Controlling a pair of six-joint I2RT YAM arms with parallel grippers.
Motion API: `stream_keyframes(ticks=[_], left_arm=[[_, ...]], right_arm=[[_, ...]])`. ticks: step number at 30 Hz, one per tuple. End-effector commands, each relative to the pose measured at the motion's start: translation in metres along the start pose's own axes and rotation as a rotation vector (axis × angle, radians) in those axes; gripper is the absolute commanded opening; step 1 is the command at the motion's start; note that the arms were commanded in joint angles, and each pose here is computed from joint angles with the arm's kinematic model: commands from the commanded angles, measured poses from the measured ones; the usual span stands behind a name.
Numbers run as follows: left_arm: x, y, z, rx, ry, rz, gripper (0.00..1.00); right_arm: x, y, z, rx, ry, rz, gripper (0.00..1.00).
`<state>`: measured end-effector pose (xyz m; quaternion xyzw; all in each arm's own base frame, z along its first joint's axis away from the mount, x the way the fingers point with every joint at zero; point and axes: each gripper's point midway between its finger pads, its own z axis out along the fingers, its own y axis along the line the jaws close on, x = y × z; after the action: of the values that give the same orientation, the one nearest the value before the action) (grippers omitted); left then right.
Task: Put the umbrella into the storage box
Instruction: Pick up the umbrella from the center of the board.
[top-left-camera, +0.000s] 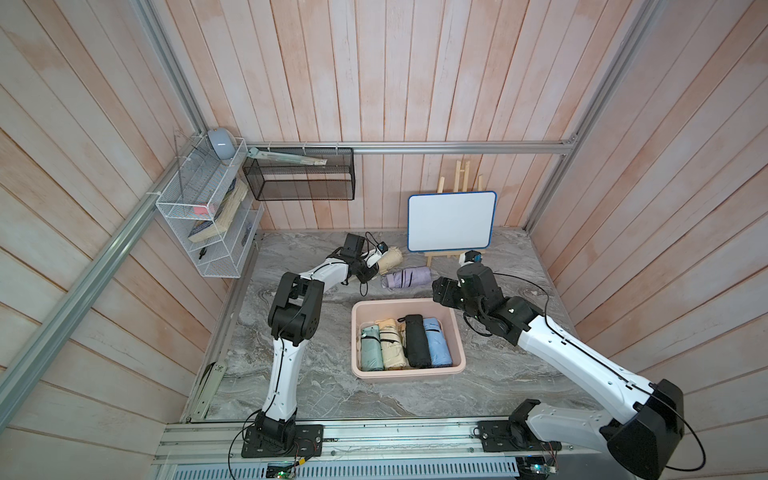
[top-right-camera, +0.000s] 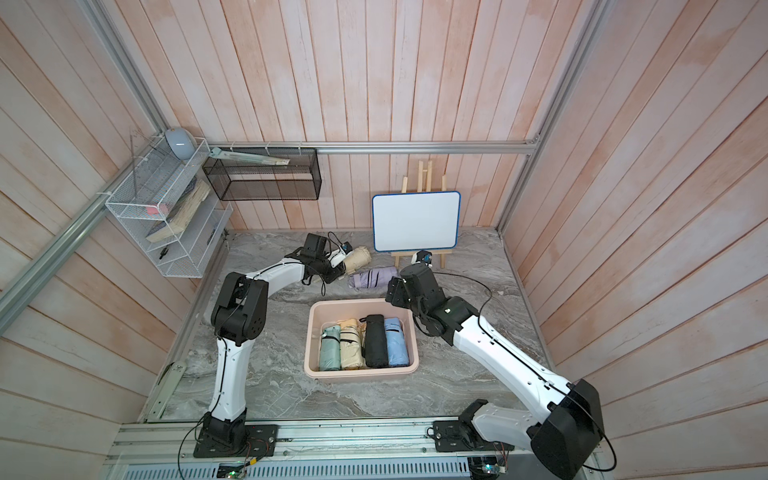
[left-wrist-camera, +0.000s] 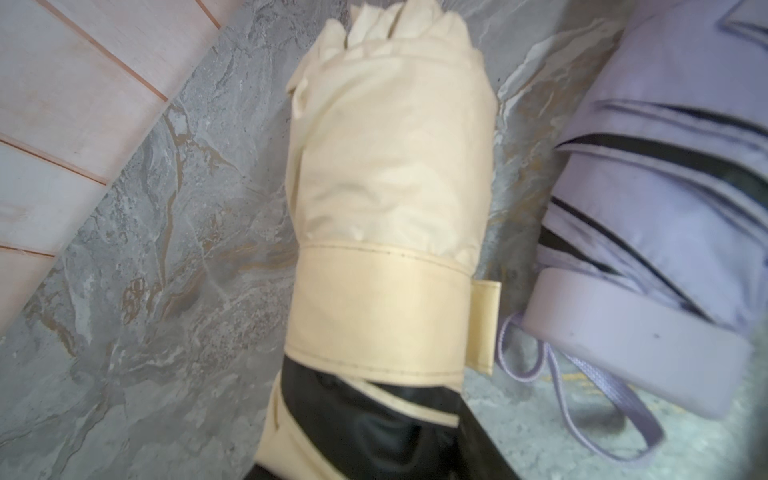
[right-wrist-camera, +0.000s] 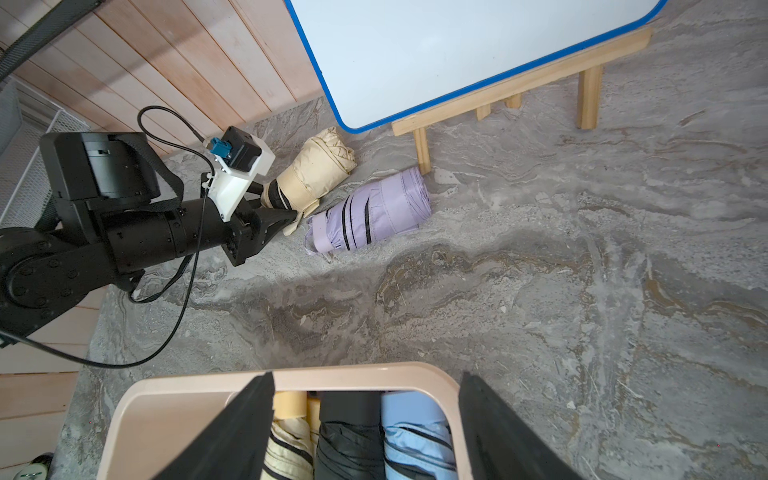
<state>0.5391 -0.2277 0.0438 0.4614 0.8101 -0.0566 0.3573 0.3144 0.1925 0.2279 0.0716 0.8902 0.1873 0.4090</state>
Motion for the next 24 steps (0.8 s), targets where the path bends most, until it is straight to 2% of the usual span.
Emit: stream_keyframes(ticks=[1,3,15,24], left_arm=[[-0.020,0.017,-0.027,-0.047,-0.068,0.013,0.05],[-0.025,0.024,-0.038,-0.072,-0.089,0.018,0.00],[-0.050,0.048,-0.123,-0.190,-0.227,0.023,0.00],[-0.058,0.027,-0.192,-0.209,-0.305,0.091,0.00]], right_arm=[[-0.001,-0.008,-0.004,0.028,-0.011,0.002,0.76],[-0.001,-0.007,-0.004,0.025,-0.010,0.003,0.76],[-0.011,0.005,-0.008,-0.012,-0.018,-0.015,0.76],[-0.019,0.035,-0.011,-0.102,0.038,-0.058,0.79]])
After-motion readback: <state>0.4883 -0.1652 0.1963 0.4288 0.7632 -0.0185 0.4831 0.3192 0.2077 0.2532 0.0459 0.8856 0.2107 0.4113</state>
